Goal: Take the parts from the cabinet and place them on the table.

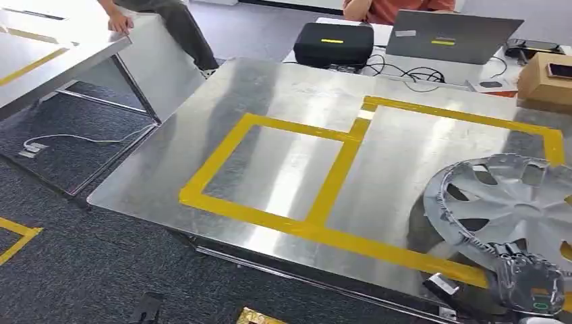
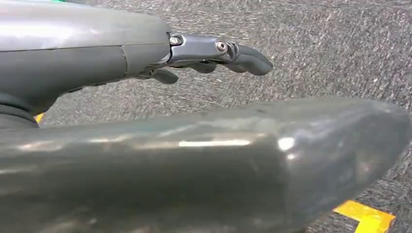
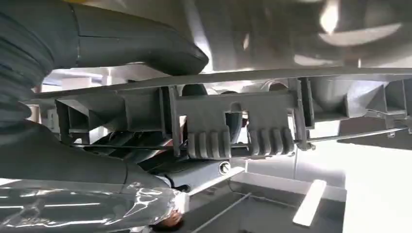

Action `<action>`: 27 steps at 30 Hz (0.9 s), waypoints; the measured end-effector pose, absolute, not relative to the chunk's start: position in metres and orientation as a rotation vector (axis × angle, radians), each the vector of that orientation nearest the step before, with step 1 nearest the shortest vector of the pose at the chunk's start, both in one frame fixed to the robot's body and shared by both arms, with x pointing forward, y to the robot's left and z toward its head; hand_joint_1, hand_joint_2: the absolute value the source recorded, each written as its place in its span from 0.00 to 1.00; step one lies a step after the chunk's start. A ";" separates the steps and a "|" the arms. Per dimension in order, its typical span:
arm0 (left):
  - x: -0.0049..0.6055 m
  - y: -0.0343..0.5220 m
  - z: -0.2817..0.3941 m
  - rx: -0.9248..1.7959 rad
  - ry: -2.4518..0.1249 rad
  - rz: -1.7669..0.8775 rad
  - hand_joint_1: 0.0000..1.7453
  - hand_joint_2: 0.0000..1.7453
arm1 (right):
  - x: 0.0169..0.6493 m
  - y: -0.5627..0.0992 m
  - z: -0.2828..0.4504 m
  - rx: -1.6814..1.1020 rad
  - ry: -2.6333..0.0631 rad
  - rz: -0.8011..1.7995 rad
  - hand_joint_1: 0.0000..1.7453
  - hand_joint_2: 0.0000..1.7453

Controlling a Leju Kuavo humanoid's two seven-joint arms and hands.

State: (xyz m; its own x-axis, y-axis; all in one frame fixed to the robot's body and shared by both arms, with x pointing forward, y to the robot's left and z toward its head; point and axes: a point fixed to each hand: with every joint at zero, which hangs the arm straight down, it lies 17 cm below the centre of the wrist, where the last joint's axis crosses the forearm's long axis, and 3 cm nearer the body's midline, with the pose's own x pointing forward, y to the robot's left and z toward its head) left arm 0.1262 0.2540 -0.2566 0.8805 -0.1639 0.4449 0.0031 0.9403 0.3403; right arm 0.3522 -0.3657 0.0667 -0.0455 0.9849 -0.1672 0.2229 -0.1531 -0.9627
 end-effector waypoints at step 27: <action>0.129 0.257 -0.257 0.359 -0.457 -0.104 0.00 0.00 | 0.384 -0.312 0.061 -1.351 -1.476 1.346 1.00 1.00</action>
State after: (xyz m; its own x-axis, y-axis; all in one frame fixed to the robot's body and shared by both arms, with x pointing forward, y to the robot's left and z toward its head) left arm 0.1293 0.2567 -0.2573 0.8933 -0.1774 0.4130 0.0179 0.9322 0.3616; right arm 0.3842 -0.3123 0.0609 -0.1973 0.9706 -0.1378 0.2260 -0.0917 -0.9698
